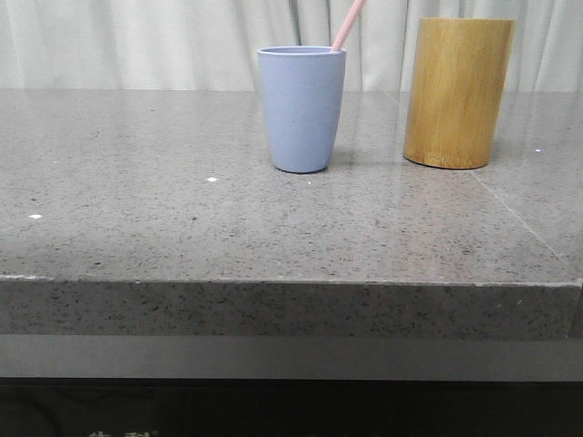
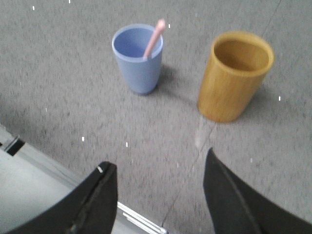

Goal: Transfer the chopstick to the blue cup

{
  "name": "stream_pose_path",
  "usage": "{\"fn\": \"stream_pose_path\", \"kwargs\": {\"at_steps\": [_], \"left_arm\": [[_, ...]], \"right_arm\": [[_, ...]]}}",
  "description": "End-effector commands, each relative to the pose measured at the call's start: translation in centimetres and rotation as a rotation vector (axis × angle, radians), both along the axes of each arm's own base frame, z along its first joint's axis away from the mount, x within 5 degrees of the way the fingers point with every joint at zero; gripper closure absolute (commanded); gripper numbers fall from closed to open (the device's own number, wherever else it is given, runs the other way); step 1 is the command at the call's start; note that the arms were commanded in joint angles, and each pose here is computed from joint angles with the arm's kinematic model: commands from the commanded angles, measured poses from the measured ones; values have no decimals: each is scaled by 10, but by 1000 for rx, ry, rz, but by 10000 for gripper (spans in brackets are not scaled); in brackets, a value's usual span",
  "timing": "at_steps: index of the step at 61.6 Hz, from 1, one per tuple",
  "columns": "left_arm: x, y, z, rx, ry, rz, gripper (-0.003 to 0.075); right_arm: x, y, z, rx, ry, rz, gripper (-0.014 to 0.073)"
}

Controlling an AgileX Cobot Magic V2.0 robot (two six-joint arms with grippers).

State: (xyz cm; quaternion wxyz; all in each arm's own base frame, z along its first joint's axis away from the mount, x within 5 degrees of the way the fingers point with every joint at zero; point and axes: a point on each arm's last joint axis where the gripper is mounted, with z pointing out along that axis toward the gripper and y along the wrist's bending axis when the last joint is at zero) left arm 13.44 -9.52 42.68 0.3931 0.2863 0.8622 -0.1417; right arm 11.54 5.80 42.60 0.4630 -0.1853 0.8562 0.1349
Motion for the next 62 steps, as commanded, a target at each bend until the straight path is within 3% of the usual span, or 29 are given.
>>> {"fn": "stream_pose_path", "kwargs": {"at_steps": [1,10,15,29,34,62], "left_arm": [[1,-1,13,-61,-80,0,373],[1,-1,13,-63,-82,0,374],[1,-1,13,-63,-82,0,404],[1,-1,13,-63,-82,0,651],[1,-1,13,-63,-82,0,733],[1,-1,13,-63,-82,0,739]], "right_arm": [[-15,-8,-2,36,-94,-12,171],[-32,-16,-25,48,-118,-15,172],[-39,-19,-33,62,-148,-17,217],[-43,-21,-39,81,-188,-20,582],[-42,-21,-37,91,-208,-21,671],[-41,-21,-33,111,-251,-25,662]]}}
